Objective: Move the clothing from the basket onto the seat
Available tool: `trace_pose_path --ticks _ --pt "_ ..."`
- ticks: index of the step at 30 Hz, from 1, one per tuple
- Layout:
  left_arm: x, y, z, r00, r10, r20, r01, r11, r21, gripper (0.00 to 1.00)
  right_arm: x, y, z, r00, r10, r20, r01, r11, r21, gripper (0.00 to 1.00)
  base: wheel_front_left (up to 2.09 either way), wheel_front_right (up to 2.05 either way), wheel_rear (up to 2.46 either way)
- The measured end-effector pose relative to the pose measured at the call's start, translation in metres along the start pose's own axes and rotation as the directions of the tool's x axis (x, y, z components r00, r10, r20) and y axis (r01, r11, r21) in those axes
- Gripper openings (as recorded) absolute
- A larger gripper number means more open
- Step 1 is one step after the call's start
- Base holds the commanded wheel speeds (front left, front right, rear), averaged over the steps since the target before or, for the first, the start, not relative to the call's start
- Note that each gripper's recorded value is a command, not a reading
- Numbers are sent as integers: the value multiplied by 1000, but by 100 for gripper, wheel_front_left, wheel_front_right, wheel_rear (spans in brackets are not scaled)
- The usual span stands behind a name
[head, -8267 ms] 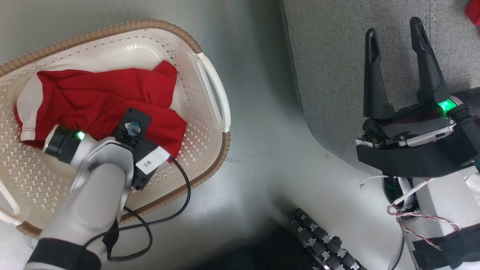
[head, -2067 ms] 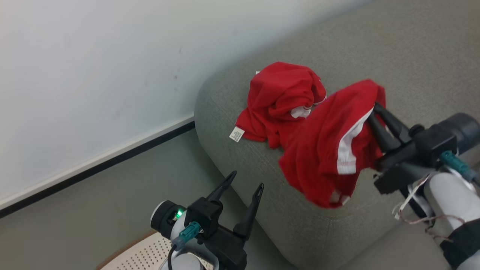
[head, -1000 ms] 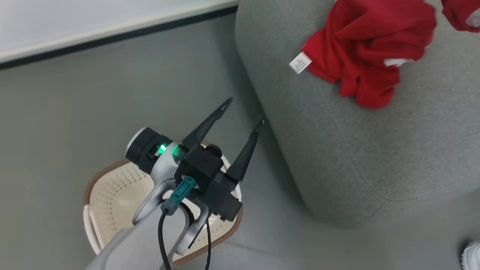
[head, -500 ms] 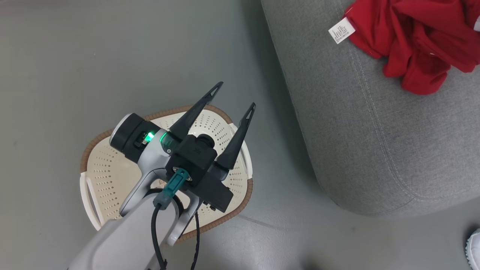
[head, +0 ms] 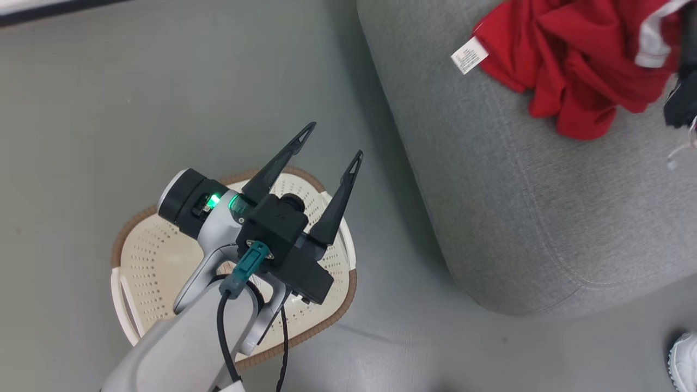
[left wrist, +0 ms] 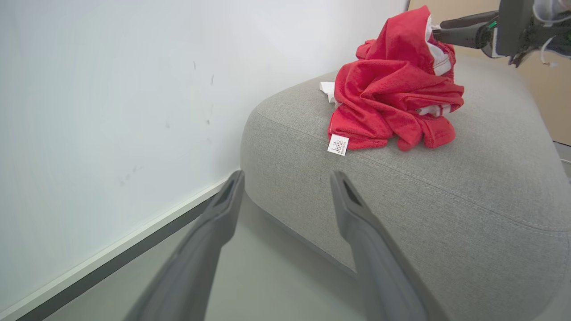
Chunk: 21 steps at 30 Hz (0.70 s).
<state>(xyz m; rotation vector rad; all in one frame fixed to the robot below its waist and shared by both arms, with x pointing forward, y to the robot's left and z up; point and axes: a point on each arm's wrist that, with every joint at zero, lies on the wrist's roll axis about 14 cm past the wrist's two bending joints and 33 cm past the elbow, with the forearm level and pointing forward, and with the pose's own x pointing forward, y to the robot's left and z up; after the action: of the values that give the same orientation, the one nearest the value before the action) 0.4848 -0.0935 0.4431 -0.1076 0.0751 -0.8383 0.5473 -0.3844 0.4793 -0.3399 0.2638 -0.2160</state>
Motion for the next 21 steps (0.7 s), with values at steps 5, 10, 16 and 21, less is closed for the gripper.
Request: trace_pose_path --ticks 5,10,16,21 --pt "-4 0 10 1000 21 19 -21 1000 6 100 -19 -1 -7 1000 8 -12 -7 1000 15 100 0 0 0" --pt "-9 2 22 998 58 36 -59 998 8 100 -37 -5 -5 1000 8 4 -8 1000 26 100 0 0 0" --pt "-26 7 33 991 123 47 -122 992 -17 100 -60 1 -1 999 32 33 -34 998 56 100 0 0 0" --pt "-45 13 41 981 184 59 -183 983 -17 100 -76 12 7 995 53 83 -61 993 98 100 0 0 0"
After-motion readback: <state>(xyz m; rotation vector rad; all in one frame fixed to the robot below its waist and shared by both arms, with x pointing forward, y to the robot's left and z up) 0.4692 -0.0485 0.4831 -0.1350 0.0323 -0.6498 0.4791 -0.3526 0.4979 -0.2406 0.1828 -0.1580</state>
